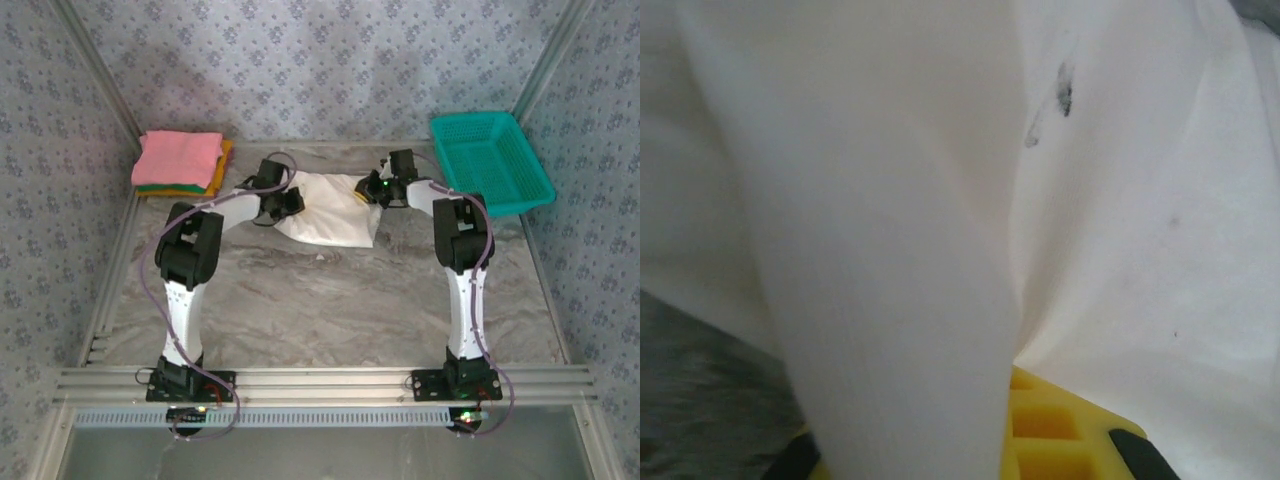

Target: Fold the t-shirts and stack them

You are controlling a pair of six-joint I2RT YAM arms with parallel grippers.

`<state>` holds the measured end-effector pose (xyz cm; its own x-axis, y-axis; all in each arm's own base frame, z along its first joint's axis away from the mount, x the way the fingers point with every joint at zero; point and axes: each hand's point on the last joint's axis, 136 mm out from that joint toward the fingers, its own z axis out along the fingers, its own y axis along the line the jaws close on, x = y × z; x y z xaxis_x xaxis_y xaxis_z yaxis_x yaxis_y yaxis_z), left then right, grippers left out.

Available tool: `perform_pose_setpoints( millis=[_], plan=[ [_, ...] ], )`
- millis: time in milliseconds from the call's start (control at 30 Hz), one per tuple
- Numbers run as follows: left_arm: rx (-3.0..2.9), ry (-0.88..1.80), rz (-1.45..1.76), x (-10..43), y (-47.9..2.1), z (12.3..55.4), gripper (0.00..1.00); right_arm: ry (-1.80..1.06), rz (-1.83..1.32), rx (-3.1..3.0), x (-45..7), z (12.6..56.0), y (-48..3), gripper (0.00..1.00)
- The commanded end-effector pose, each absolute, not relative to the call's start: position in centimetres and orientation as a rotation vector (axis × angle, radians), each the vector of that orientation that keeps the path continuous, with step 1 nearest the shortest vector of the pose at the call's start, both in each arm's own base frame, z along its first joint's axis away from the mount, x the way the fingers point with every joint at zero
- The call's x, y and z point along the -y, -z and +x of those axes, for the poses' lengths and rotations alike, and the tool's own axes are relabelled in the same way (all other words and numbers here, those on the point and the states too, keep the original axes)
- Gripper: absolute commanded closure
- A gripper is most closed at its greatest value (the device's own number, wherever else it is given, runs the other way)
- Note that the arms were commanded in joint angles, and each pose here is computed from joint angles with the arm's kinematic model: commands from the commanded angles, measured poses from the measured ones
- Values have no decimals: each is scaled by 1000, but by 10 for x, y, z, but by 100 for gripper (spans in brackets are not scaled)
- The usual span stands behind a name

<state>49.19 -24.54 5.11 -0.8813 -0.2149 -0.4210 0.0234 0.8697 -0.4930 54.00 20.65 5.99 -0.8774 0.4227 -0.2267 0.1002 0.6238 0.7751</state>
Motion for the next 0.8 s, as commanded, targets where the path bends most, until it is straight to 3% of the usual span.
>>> perform_pose_setpoints(
  millis=[0,67,133,200,400,767],
  plan=[
    [-2520,382,25,195,-95,511,100,-1227,194,-2270,-219,524,-166,62],
    [-2463,200,200,180,-122,522,100,-1188,127,-2167,-210,509,-210,40],
    [-2425,45,329,166,-140,533,100,-1148,91,-2092,-201,494,-238,33],
    [-2398,-103,367,145,-152,547,100,-1127,60,-2059,-196,478,-256,32],
    [-2298,-162,408,122,-191,581,100,-1107,62,-2074,-188,443,-259,31],
    [-2223,-143,381,70,-257,612,100,-1028,170,-2255,-174,415,-193,34]
  ],
)
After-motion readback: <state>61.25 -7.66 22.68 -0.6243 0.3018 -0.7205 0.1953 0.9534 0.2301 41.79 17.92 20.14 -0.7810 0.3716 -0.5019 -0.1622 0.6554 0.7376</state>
